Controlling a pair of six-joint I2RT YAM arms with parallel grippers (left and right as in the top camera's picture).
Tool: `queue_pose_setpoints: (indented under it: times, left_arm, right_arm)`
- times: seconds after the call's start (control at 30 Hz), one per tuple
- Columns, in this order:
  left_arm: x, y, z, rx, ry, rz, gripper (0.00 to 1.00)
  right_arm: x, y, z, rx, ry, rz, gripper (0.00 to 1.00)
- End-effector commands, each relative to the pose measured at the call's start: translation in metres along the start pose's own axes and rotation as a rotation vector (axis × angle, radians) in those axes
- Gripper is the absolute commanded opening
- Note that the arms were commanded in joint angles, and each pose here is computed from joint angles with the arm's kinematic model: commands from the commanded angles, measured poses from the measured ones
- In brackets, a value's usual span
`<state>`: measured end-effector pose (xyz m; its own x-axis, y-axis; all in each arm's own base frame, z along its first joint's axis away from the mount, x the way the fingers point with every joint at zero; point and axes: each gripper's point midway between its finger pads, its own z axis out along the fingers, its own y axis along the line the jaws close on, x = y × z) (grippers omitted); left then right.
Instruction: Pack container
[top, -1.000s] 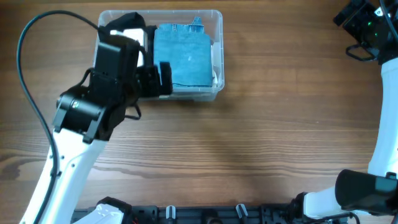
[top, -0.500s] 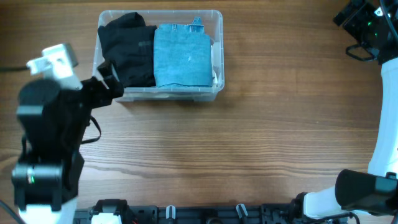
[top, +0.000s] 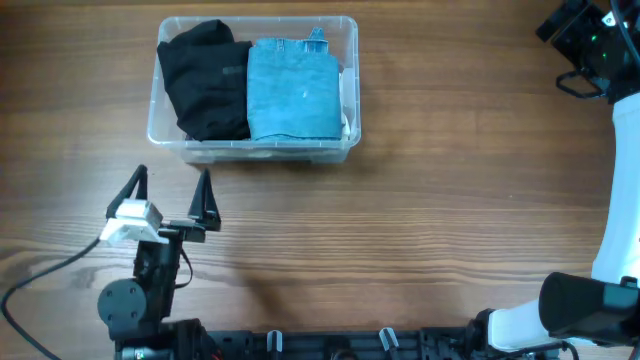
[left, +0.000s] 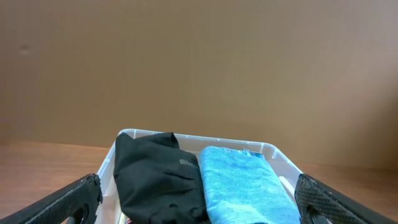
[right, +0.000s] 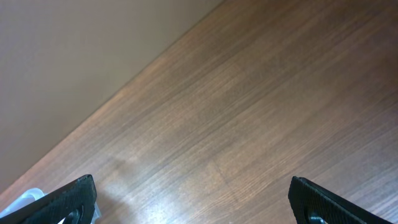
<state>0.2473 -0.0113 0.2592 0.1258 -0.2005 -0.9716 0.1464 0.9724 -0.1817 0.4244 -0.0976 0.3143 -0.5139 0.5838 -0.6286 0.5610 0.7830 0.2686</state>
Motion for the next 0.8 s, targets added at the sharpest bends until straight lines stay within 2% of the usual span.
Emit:
queue_pose_setpoints:
  times: [0.0, 0.23, 0.4, 0.77]
  left_arm:
    - [0.014, 0.004, -0.005, -0.005, -0.002, 0.022, 1.0]
    - [0.046, 0.006, -0.011, 0.007, 0.035, 0.006, 1.0]
    - [0.073, 0.013, -0.014, -0.024, 0.141, -0.022, 1.0]
    - [0.095, 0.025, -0.018, -0.105, 0.198, -0.026, 1.0]
  right_arm:
    - [-0.001, -0.003, 0.002, 0.012, -0.002, 0.008, 1.0]
    - [-0.001, -0.003, 0.002, 0.012, -0.002, 0.008, 1.0]
    - [-0.001, -0.003, 0.002, 0.012, -0.002, 0.008, 1.0]
    - [-0.001, -0.003, 0.002, 0.012, -0.002, 0.008, 1.0]
